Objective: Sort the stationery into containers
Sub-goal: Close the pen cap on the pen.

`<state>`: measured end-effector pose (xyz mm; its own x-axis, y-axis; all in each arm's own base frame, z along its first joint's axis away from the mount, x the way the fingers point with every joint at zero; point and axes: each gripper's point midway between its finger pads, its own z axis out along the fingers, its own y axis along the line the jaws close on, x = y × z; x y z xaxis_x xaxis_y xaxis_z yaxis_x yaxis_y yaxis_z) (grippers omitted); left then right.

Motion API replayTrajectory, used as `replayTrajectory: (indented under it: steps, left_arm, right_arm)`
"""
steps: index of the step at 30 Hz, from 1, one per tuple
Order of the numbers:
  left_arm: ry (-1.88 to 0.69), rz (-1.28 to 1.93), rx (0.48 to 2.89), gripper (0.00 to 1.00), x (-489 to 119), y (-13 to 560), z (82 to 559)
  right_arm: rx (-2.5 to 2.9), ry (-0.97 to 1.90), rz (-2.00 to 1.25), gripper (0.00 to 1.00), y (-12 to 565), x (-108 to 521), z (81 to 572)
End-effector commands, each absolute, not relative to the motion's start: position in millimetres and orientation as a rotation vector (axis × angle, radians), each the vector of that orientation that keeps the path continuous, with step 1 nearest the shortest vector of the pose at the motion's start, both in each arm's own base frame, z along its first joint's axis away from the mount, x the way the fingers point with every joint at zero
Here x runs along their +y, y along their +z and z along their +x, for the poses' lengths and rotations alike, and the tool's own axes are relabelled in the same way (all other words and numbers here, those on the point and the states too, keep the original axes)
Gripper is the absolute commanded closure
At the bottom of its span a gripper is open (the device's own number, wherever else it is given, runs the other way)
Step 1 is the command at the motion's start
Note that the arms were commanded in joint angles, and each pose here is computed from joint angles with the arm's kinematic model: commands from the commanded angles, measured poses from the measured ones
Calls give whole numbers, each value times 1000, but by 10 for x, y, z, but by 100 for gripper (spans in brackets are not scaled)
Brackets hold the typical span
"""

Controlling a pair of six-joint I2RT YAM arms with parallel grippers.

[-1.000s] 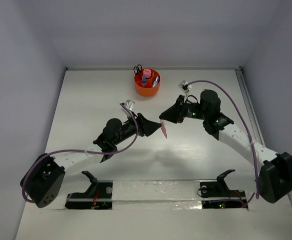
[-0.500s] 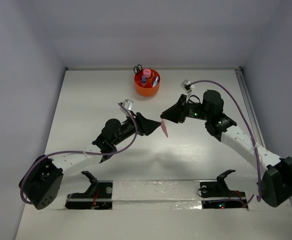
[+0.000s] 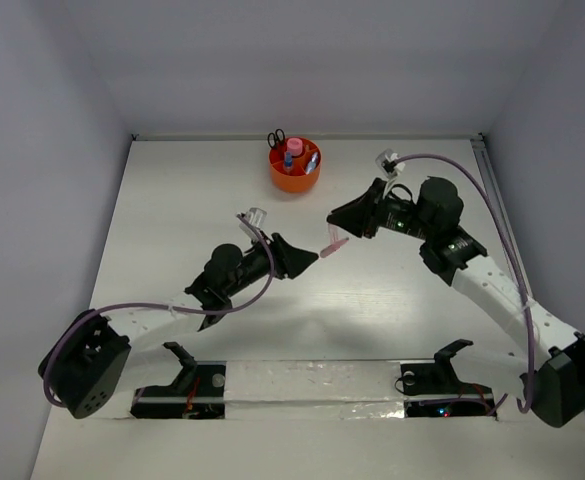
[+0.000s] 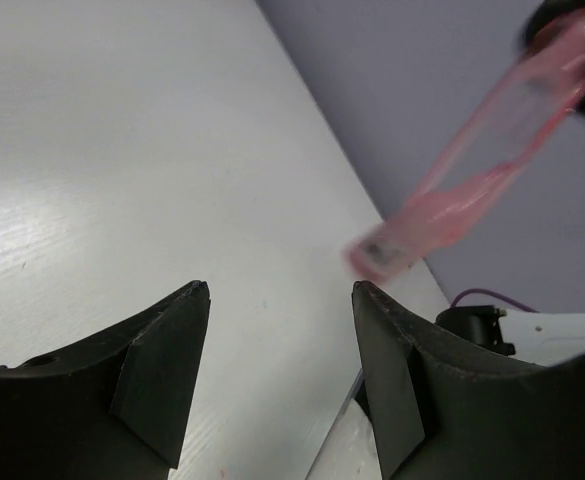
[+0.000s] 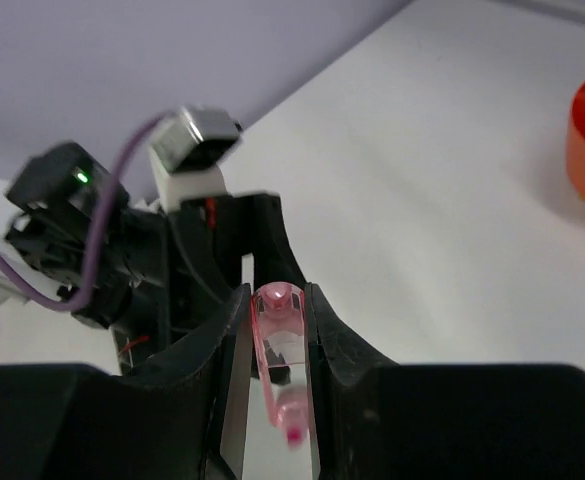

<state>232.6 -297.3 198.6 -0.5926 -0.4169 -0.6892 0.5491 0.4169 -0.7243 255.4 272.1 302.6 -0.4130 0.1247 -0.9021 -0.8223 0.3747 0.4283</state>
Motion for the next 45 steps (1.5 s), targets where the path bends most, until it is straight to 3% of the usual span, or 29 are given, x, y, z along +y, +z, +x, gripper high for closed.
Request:
replayTrajectory:
  steps: [1, 18, 29, 45]
  left_arm:
    - [-1307, 112, 1808, 45, -2919, 1784, 2276]
    - [-1352, 117, 1602, 42, -2791, 2371, 2195]
    - [-969, 196, 1370, 44, -2690, 2874, 2332]
    - [-877, 273, 1349, 45, -3103, 2958, 2355]
  right_arm:
    - [1462, 1139, -607, 100, 3694, 2649, 2576]
    - [1484, 1111, -520, 100, 3613, 2675, 2828]
    - [1651, 1162, -310, 100, 3621, 2673, 3004]
    - [1670, 1193, -246, 100, 3667, 2669, 2969]
